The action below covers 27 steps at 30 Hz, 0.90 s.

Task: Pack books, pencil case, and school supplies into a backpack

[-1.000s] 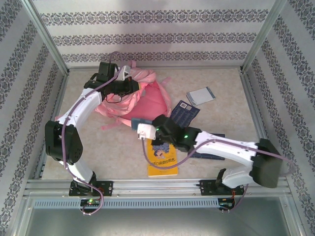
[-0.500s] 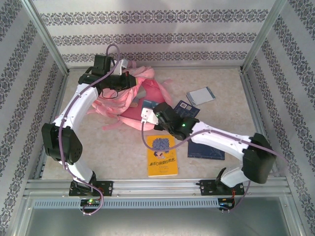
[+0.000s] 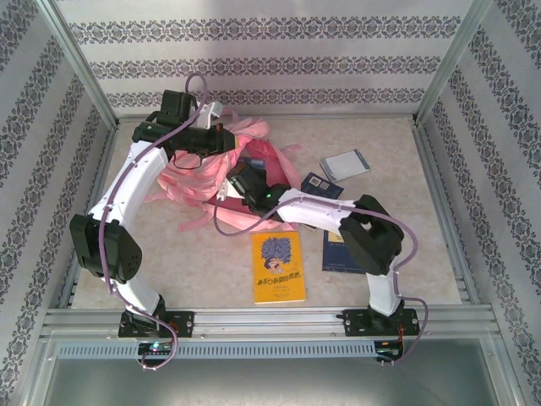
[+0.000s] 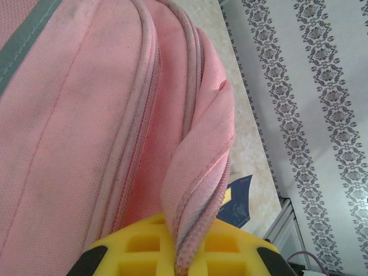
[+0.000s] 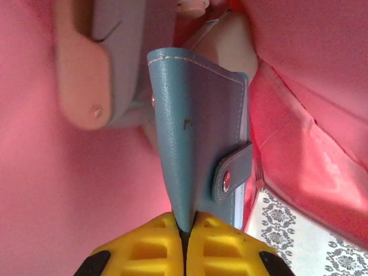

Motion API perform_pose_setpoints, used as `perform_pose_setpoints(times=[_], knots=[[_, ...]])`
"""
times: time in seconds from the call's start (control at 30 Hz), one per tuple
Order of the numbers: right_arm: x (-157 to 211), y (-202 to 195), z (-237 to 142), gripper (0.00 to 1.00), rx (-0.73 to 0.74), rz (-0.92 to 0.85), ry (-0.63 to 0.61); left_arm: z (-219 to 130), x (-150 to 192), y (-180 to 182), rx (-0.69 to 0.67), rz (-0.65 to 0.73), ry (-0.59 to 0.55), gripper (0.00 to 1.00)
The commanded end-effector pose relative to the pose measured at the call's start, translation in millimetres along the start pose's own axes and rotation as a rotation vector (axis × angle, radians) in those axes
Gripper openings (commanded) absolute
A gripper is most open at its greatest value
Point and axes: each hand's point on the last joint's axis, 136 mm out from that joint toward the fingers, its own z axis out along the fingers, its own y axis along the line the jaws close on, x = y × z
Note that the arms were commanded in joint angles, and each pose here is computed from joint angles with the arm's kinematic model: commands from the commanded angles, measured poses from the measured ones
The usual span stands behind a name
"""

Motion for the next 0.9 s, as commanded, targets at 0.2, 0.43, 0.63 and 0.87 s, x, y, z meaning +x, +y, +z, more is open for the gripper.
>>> perform_pose_setpoints(times=[0.2,0.43,0.63,0.87], knots=[[-24,-33,46,0.00,0.051,0.015,0.005,-29,-7,-66,0.181,0.158,-0.047,0.00],[-49,-49,78,0.24,0.097,0.041,-0.014,-27,-3,-78,0.215,0.175,-0.033,0.00],[-45,-62,86,0.76,0.193,0.080,0.030,-27,-2,-71,0.180,0.170,-0.042,0.00],[-35,-68,56,0.77,0.243,0.138,-0.044,-29,-10,-58,0.126,0.134,-0.071,0.00]])
